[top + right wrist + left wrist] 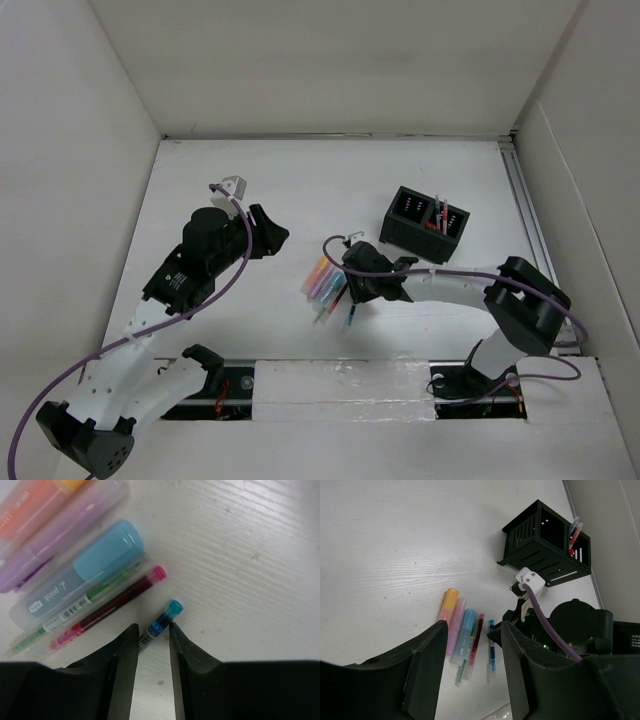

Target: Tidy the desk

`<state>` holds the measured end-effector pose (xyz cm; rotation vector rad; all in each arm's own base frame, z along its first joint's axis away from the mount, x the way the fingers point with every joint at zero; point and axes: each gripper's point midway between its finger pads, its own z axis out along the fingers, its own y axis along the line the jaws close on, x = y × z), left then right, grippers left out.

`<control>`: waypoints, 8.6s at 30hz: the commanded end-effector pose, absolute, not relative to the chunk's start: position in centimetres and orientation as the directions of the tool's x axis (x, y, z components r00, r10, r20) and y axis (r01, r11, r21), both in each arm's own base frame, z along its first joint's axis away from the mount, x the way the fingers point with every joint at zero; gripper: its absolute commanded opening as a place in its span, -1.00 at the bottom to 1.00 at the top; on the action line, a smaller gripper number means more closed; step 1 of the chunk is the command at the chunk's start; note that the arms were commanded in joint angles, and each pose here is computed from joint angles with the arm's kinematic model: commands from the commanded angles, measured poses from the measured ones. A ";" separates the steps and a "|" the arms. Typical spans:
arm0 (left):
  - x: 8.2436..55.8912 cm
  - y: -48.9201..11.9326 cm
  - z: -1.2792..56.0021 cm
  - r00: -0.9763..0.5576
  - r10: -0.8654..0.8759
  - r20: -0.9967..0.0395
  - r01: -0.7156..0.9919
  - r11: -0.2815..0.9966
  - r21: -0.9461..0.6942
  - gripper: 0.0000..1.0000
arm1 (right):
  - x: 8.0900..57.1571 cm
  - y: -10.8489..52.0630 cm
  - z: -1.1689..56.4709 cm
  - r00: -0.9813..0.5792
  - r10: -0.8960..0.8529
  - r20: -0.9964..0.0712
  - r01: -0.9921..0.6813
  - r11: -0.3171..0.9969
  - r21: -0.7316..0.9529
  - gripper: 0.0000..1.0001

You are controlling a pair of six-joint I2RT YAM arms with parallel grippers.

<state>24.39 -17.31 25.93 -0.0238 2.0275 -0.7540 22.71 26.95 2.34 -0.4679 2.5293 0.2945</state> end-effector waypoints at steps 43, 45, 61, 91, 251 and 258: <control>25.4 -19.0 27.7 -0.548 -0.358 -0.756 0.302 0.758 -0.578 -0.14 | 40.9 6.8 27.8 0.118 -0.136 -0.984 -0.379 0.909 -0.171 -1.00; 25.3 -19.0 27.5 -0.554 -0.356 -0.753 0.298 0.760 -0.578 -0.14 | 40.4 6.3 26.4 0.089 -0.134 -0.987 -0.366 0.917 -0.158 -0.87; 25.2 -17.8 28.6 -0.514 -0.345 -0.786 0.294 0.790 -0.539 -0.14 | 32.8 12.5 23.4 -0.170 -0.127 -0.977 -0.460 0.887 -0.035 -1.00; 23.0 -17.0 27.2 -0.534 -0.313 -0.786 0.312 0.791 -0.527 -0.17 | 25.2 29.2 5.0 -0.759 -0.096 -0.643 -0.338 0.903 0.265 -0.08; 24.8 -15.9 27.4 -0.489 -0.328 -0.808 0.246 0.838 -0.488 -0.40 | 24.8 33.7 4.1 -0.614 -0.442 -0.653 -0.684 0.711 0.162 0.03; 24.9 -16.0 27.3 -0.492 -0.326 -0.807 0.244 0.839 -0.487 -0.39 | 25.0 32.2 2.5 -0.663 -0.466 -0.585 -0.634 0.766 0.109 0.03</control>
